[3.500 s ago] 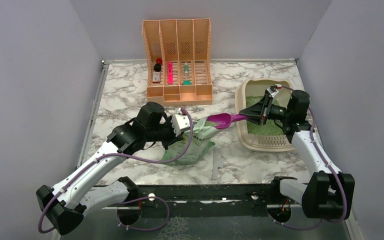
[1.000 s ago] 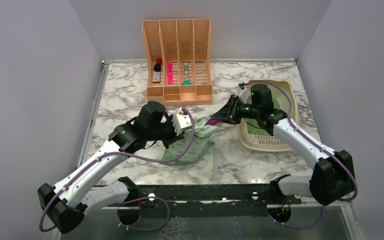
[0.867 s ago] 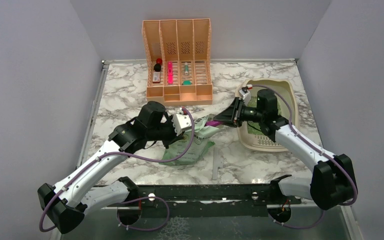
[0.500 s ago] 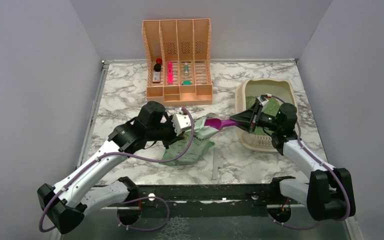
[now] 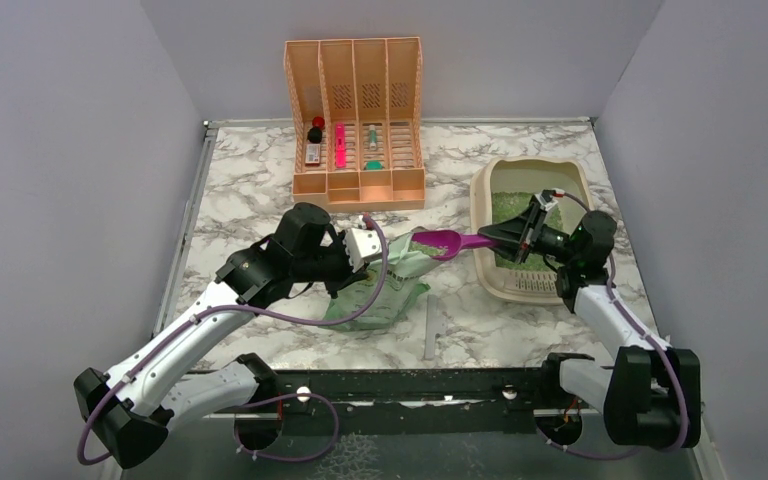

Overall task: Fill the litter box with clean litter
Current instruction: 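Scoop the cat litter from the cat litter bag.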

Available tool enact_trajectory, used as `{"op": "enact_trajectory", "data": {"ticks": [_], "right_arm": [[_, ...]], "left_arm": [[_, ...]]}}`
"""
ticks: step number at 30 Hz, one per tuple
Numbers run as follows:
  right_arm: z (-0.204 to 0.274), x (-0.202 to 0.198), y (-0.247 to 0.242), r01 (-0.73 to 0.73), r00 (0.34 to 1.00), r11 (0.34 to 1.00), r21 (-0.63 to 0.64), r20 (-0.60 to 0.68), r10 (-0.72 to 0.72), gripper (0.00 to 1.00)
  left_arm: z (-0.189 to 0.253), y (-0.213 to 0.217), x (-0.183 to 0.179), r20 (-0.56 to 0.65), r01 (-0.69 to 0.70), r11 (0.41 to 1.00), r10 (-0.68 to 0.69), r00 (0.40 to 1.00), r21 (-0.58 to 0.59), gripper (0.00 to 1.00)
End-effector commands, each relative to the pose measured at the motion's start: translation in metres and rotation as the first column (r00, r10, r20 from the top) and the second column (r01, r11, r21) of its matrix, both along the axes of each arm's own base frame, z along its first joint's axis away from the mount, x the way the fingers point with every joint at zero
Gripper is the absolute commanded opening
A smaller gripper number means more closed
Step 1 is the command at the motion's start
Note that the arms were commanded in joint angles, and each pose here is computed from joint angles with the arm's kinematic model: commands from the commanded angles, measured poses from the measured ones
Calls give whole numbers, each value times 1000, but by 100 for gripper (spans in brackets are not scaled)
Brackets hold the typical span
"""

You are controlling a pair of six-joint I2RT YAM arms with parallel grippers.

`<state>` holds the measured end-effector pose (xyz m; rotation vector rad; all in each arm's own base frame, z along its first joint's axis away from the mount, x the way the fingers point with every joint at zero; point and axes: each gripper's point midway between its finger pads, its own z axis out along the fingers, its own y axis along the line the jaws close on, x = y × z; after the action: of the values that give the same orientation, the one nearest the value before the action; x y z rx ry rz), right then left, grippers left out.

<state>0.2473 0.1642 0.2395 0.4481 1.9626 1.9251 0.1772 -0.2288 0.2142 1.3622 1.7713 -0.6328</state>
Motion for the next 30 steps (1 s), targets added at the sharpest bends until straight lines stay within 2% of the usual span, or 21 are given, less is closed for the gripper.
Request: {"op": "enact_trajectory", "data": {"ticks": [1,12,23,30], "right_arm": [[12,-7,-7,-14,999,1000,2,46,14,1],[13,-5,-20,7,999,999,-45,42,-5,1],[23,-7,-37,27,998,999,-34,53,-26,1],[29,-8,-58,89,994,996,-26,59,-87,1]], "left_arm": [[41,-14,-1,100,61,991,-49,994,-116,0],[42,-13,-1,105,58,991,-46,993,-117,0],[42,-12,-2,106,58,991,-46,993,-120,0],[45,-12,-1,109,57,991,-43,993,-124,0]]}}
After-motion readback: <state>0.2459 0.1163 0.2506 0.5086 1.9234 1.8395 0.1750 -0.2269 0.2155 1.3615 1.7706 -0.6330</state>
